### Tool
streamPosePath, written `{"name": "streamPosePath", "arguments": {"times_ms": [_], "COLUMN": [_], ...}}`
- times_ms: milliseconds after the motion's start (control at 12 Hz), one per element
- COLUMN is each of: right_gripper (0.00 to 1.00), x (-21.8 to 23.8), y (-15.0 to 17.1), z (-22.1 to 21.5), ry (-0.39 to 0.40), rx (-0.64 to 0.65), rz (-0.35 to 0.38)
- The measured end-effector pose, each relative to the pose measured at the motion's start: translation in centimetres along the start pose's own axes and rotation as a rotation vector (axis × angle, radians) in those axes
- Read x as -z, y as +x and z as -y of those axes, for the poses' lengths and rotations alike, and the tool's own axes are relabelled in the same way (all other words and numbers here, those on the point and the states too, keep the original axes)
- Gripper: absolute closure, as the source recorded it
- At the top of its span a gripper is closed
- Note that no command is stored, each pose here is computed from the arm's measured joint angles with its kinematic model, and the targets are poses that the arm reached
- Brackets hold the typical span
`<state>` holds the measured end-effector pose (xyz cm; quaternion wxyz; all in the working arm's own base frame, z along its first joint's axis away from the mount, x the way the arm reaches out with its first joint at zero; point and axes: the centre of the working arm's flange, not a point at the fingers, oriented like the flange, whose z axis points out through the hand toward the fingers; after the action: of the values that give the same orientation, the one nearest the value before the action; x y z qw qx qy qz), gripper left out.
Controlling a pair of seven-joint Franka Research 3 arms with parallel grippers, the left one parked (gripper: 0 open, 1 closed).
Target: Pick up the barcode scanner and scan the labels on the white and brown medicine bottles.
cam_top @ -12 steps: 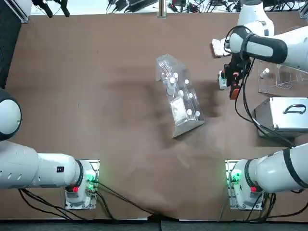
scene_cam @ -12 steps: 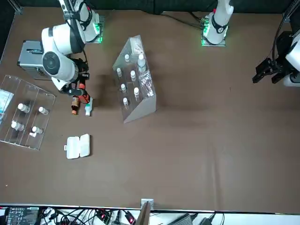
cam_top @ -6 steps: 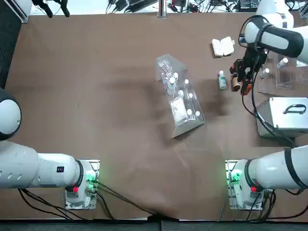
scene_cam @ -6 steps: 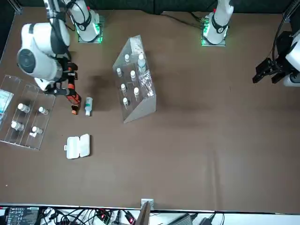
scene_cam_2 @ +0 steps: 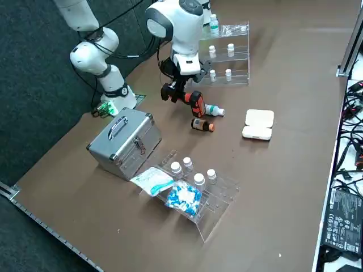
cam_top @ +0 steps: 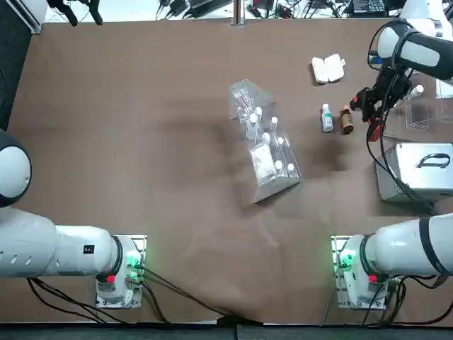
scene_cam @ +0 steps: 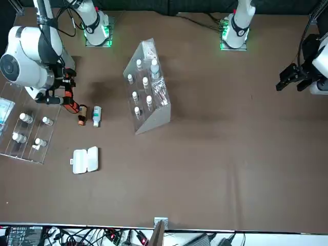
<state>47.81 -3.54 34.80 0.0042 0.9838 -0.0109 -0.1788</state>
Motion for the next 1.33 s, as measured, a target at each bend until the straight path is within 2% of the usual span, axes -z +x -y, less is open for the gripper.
{"name": "streamPosePath", "arguments": {"times_ms": [417,667,1000,1333], "right_gripper": [0.57,0.57,0.57,0.57], "x": [-2.4,-1.5,2.2,2.4], "y": [0.6,0.9,1.2,1.1], "z": [-1.1,-0.2,5.9,13.9], "ry": [0.007,0.002,-0.02,0.0], "rx": [-0.006,0.011,0.028,0.045], "rz": [0.014,-0.006,-0.087,-0.145]}}
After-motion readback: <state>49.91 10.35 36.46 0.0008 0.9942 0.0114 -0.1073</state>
